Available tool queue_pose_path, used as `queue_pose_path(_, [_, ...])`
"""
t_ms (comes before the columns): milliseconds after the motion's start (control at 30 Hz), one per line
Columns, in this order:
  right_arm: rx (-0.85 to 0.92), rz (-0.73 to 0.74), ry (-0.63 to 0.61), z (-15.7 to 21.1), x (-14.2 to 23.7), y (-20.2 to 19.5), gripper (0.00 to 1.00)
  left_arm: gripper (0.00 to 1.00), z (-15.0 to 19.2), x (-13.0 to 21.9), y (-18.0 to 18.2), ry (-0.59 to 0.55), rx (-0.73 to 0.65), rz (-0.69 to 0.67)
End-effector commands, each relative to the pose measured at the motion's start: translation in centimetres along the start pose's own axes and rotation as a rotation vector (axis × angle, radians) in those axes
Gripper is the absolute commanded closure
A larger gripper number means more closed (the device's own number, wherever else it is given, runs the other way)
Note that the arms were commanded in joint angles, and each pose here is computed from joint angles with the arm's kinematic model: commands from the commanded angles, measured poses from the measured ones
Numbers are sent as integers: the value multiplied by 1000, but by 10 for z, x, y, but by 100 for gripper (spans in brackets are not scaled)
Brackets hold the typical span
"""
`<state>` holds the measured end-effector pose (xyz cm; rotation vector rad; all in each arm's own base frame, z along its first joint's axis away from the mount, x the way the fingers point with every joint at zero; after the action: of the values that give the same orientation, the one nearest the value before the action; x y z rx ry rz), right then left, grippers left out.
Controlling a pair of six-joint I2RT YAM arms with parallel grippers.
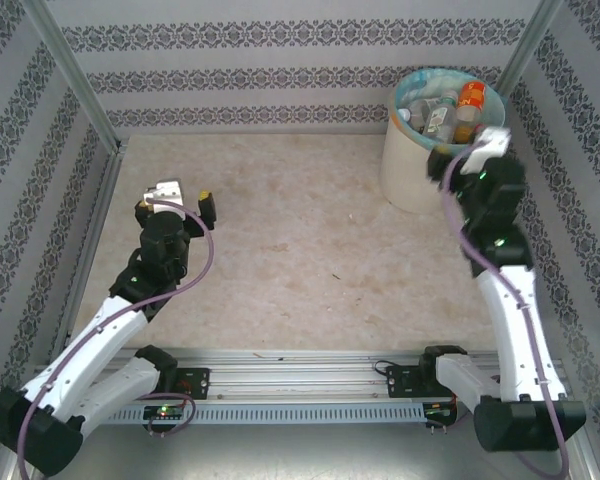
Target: Put the plastic bottles in the bin
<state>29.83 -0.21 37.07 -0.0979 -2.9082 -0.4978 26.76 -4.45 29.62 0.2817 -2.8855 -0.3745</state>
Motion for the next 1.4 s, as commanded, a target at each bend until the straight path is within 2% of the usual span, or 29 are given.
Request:
queue_pose_path(0, [190,-103,9,70,-14,5,25,0,28,-16,18,-8,-61,-171])
queue_pose_path(100, [221,-94,66,129,-12,-11,24,0,68,-26,19,28,-67,-202])
queue_pose_path(167, [208,-73,52,156,-13,-24,24,0,92,-30,20,78,-78,-207])
queue_pose_path(267, [139,-13,42,182,-15,-45,24,0,117,-35,19,109,-85,-189])
queue_pose_path(433, [85,56,62,213,-33,-69,23,0,140,-46,13,54,-77,-97])
queue_pose_path(600, [118,-83,46,214,-51,-56,22,0,151,-70,5,14,-80,3])
queue_pose_path(700, [27,-73,-20,222,-55,-77,22,0,155,-84,1,26,-38,81])
queue_pose_path(767, [-44,-10,-72,224,-54,-93,21,0,165,-93,-6,19,-37,118])
queue_pose_path(833, [-68,51,-48,223,-54,-101,20,0,174,-100,-15,-12,-59,158])
queue_pose_path(867, [-70,59,-55,222,-56,-101,18,0,170,-99,-15,-36,-60,162])
queue_pose_path(933, [-61,62,-70,222,-60,-100,12,0,173,-99,-13,36,-56,155])
queue_pose_path(967, [-57,77,-61,222,-61,-99,2,0,174,-105,-9,54,-49,107])
queue_pose_path(1033, [-45,89,-34,222,-64,-98,2,0,172,-113,-2,89,-30,23])
queue_pose_path(1067, [-38,92,-21,222,-66,-96,2,0,174,-114,-2,130,-29,24])
queue_pose_path(1233, [17,49,82,226,-84,-83,2,0,173,-117,-4,115,-41,33])
queue_pose_path(1300, [49,-29,104,223,-90,-71,2,0,174,-117,-4,126,-37,37])
queue_pose_path(1367, [49,-34,106,223,-90,-70,2,0,173,-117,-4,123,-40,36])
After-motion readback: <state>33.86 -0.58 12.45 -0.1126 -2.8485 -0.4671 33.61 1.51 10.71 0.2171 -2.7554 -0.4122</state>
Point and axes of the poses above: each hand's point on the last joint's axis, 136 mm out from that joint toward the fingers, its own x axis back along the fingers, its own y axis along the line the jaws close on, z = x × y, the point moved 6 cm from there along x, back along the fingers, and after that the axes turned 15 degrees about -x, right-handed, at the moved point
